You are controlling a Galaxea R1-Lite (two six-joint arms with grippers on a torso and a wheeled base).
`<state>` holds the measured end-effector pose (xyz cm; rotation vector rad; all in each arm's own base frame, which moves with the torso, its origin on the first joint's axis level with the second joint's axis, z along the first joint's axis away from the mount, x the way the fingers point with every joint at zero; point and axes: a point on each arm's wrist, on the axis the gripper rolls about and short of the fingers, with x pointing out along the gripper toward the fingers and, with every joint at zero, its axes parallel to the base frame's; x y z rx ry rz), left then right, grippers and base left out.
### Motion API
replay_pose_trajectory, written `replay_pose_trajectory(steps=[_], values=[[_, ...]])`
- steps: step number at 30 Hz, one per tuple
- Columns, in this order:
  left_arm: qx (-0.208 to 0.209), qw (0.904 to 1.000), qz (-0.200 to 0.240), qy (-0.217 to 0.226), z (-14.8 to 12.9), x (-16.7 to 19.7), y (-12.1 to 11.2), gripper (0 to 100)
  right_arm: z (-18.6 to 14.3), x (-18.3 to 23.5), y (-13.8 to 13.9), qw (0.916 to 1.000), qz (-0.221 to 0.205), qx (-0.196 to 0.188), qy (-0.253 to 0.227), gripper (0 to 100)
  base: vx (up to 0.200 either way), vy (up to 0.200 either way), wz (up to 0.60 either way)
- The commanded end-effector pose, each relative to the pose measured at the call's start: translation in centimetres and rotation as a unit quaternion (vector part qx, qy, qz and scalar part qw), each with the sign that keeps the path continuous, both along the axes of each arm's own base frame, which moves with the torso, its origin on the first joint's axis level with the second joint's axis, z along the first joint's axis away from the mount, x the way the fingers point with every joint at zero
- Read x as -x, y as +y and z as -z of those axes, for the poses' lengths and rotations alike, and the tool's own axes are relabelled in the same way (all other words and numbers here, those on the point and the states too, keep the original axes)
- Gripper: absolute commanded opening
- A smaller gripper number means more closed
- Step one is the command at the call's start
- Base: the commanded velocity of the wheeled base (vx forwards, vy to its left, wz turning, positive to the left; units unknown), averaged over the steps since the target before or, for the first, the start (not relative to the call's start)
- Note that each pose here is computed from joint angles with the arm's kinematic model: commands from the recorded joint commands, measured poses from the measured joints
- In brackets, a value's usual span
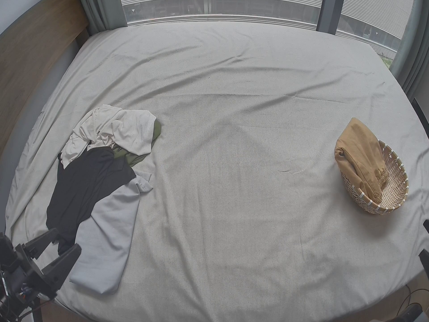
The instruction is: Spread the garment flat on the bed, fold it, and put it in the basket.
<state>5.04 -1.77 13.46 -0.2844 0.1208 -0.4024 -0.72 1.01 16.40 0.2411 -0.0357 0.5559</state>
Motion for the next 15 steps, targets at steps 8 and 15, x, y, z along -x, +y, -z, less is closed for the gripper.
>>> replay_pose_trajectory(steps=[8,15], values=[[0.004,0.9978,-0.039,-0.053,4.4,6.7,1.6,100,5.8,2.8,0.0,0.9984,0.040,0.036,-0.020,100,0.000,0.000,0.00],[-0.015,0.9946,-0.083,-0.062,4.3,6.6,1.6,100,8.3,1.7,-1.0,0.9558,0.279,0.090,0.013,100,0.000,0.000,0.00]])
